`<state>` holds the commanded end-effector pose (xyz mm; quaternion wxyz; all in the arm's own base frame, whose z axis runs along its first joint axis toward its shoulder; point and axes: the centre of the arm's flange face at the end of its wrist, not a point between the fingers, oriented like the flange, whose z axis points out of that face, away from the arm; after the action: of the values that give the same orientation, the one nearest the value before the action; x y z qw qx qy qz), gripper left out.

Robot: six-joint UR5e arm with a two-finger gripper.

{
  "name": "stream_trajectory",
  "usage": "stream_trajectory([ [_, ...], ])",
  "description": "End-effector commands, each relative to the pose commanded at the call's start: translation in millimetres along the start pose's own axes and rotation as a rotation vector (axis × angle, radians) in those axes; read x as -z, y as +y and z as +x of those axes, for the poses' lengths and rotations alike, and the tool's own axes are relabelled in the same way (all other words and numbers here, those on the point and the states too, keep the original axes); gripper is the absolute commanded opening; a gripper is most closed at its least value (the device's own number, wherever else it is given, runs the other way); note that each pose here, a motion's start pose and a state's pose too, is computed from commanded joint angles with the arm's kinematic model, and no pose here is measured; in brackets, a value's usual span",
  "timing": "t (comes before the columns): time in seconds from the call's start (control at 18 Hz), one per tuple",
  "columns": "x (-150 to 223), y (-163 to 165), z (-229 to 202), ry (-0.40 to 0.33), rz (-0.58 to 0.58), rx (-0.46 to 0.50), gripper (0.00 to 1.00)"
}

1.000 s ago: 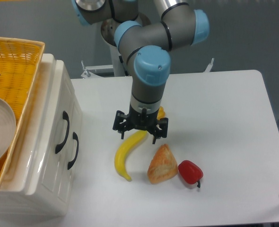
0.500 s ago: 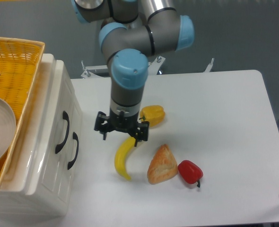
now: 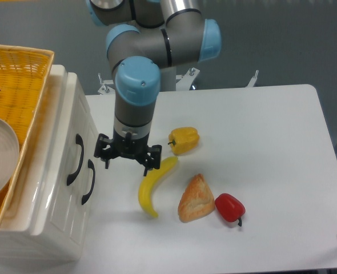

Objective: Slide the top white drawer open
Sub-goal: 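Move the open gripper toward the top drawer's black handle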

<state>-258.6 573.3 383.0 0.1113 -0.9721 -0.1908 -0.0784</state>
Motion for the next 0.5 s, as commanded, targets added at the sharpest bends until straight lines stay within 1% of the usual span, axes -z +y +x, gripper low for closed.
stream_trajectory([
  [0.17, 2.0, -0.6, -1.7, 0.035, 0.011, 0.055, 1.0],
  [0.39, 2.7, 1.2, -7.5, 0.042, 0.001, 0.078, 1.0],
  [0.5, 9.4, 1.4, -7.7, 0.066, 0.017, 0.108, 1.0],
])
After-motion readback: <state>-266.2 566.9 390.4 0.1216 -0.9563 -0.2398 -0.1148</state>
